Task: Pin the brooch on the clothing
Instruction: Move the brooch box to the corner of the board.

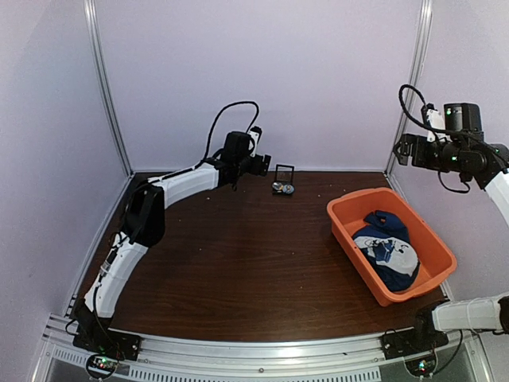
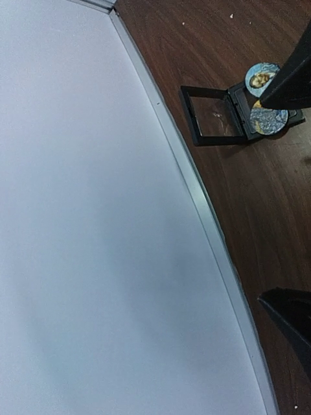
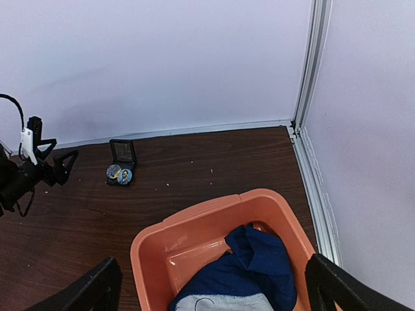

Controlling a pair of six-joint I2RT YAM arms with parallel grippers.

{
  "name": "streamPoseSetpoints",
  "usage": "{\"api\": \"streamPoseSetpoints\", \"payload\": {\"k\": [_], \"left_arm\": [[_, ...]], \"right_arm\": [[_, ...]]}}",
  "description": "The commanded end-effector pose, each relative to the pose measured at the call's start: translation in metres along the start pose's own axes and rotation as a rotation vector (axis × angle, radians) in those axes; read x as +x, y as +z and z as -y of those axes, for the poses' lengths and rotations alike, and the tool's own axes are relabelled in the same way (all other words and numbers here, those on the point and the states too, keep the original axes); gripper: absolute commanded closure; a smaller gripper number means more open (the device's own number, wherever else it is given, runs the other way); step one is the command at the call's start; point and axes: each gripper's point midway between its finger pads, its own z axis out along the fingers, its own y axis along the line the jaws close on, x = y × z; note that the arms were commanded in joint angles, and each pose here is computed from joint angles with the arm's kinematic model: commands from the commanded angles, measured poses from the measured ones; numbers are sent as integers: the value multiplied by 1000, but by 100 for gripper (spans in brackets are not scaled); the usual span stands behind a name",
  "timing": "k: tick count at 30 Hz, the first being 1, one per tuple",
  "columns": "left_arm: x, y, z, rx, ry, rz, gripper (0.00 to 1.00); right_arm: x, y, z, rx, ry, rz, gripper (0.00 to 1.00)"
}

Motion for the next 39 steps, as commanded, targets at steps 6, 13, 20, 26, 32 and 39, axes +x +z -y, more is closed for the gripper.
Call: {"api": "streamPoseSetpoints", "payload": {"k": [6,13,20,26,32,39], "left_arm": [[12,27,3,-53,-65,119,2],[11,16,7,-11,-197,84,2],[-21,-8,-5,-27,-247,82,2],[-5,-34,-19,-59,-302,7,2],[7,-77,-26,-56,-340,-98,2],[7,-149,-37,-31,-383,-164,2]], "right_arm": [[12,9,2,8,12,-13,0],[8,48,-41,-150,78,-17,0],[-13,134,-136,-175,-74,-76,0],[-12,226,-183,-52,-176,-103,1],[7,306,-210,-25,-148,-70,0],[35,359,-236,-113,-20,-15,1]]}}
